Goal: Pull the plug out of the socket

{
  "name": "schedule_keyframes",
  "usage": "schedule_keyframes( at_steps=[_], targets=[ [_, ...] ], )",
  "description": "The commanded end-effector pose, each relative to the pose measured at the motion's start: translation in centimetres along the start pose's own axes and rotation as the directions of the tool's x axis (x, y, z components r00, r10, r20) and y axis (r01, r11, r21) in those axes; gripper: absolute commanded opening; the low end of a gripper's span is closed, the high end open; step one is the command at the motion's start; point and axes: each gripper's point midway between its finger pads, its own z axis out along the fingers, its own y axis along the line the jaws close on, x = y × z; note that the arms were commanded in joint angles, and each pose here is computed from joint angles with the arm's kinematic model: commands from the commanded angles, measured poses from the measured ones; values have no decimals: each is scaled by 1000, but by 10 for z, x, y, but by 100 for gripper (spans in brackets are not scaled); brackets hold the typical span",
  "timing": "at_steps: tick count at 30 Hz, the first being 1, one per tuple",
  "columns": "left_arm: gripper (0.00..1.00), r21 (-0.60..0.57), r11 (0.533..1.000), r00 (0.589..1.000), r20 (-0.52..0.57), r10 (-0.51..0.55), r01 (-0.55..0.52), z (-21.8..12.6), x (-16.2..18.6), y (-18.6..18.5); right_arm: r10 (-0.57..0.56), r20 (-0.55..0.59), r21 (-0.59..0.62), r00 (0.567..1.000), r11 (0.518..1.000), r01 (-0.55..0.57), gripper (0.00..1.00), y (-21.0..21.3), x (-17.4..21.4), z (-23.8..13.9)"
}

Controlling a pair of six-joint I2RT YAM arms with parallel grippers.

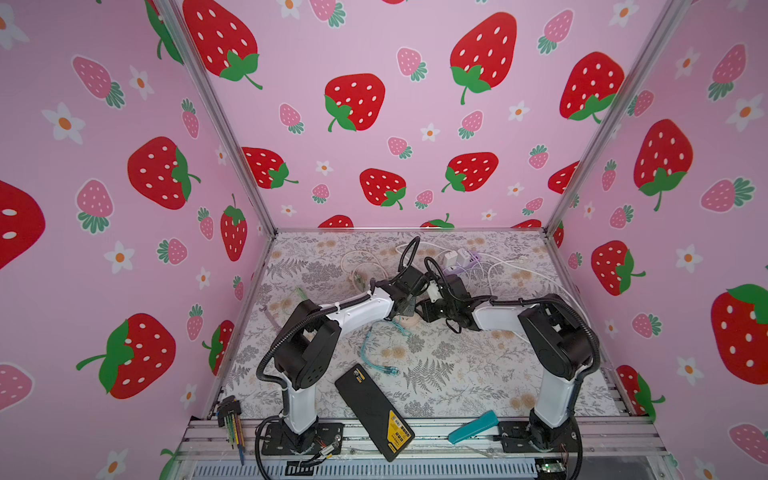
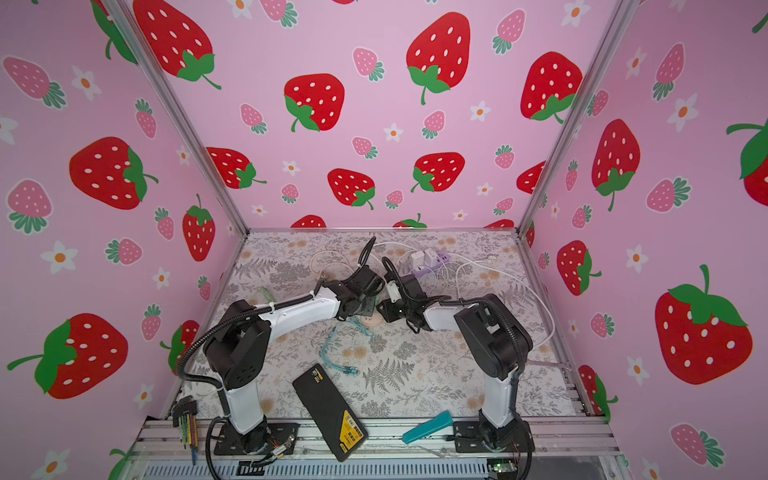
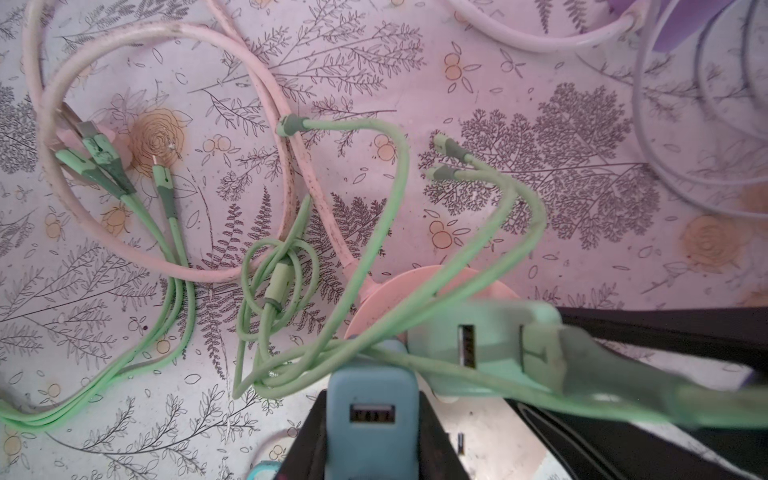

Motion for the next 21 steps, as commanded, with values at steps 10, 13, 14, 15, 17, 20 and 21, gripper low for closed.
schedule_keyframes(
  at_steps=[10,13,14,15,17,20,21],
  targets=[
    [7,234,963,991,-16,-130,130,-20,-13,-17,97,-345,245,934,969,-11,37,-66,117,4],
    [7,254,955,989,-24,-148,149,-21,-14,-18,97,-351,256,931,967,-5,37,-68,118,4],
    [7,265,951,987,-26,-159,160,-22,-15,-18,95,-352,256,931,967,-2,37,-67,118,4],
    [7,278,946,985,-30,-168,169,-23,-15,-18,94,-355,257,930,967,1,37,-67,118,5],
    [7,290,940,983,-30,-180,181,-25,-17,-18,94,-365,266,926,964,7,37,-70,120,5],
    [7,295,937,982,-33,-187,188,-27,-18,-17,92,-374,282,923,959,18,37,-73,122,6],
    [7,297,936,982,-32,-188,189,-28,-18,-17,90,-378,284,921,958,23,37,-73,123,6]
  ],
)
